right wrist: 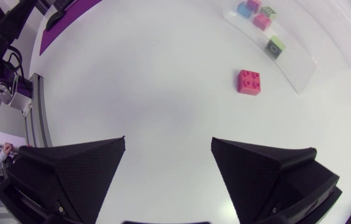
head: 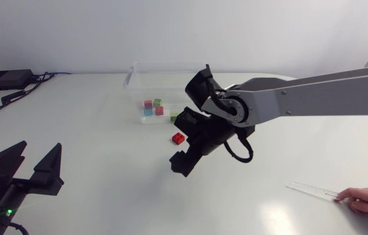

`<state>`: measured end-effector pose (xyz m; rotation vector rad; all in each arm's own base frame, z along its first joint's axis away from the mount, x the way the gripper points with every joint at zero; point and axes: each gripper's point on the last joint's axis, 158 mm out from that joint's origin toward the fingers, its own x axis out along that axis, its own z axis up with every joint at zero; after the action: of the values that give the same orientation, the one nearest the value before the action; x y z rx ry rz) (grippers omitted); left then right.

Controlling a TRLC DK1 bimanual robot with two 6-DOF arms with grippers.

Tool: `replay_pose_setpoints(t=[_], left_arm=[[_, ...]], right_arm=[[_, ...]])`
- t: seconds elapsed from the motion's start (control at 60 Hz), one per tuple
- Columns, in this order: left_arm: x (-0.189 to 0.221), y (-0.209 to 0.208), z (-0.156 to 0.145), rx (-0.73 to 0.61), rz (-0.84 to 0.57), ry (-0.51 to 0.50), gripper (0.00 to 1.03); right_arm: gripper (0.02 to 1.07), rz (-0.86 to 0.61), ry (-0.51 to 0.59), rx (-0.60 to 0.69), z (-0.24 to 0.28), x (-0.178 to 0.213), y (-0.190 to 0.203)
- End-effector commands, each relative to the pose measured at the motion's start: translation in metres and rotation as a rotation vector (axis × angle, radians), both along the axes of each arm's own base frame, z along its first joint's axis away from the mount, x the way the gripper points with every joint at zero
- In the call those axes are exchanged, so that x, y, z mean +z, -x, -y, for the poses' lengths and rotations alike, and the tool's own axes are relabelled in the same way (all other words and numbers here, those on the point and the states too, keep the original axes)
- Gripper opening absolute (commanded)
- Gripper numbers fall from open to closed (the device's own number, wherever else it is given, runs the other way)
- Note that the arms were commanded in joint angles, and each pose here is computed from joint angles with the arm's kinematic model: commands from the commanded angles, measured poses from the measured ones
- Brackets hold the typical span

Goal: Place the duplo bricks in the container

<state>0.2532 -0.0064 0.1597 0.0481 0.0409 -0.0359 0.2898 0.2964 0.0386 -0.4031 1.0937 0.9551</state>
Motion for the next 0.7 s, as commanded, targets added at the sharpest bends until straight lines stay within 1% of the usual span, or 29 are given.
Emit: replay_pose_setpoints(t=[0.0,0.2,0.3,0.5,0.683], left_arm=[[-0.006,0.000,0.001,-0.007,-0.004,-0.006,0.99],[-0.006,0.000,0.001,-0.007,-0.004,-0.006,0.99],[-0.006,0.000,0.001,-0.007,-0.004,-0.006,0.99],[-0.006,0.000,0.001,-0.007,-0.004,-0.006,0.99],[-0.006,0.000,0.001,-0.007,-0.004,-0.006,0.99]], right_arm=[[1.02,-0.007,0.024,0.015,0.002,-0.015,-0.013],[1.02,-0.009,0.035,-0.032,0.011,-0.031,-0.052],[1.02,-0.006,0.035,-0.040,0.008,-0.036,-0.065],[1.02,-0.003,0.034,-0.051,0.002,-0.041,-0.085],[1.02,-0.020,0.045,-0.052,-0.004,-0.056,-0.097]])
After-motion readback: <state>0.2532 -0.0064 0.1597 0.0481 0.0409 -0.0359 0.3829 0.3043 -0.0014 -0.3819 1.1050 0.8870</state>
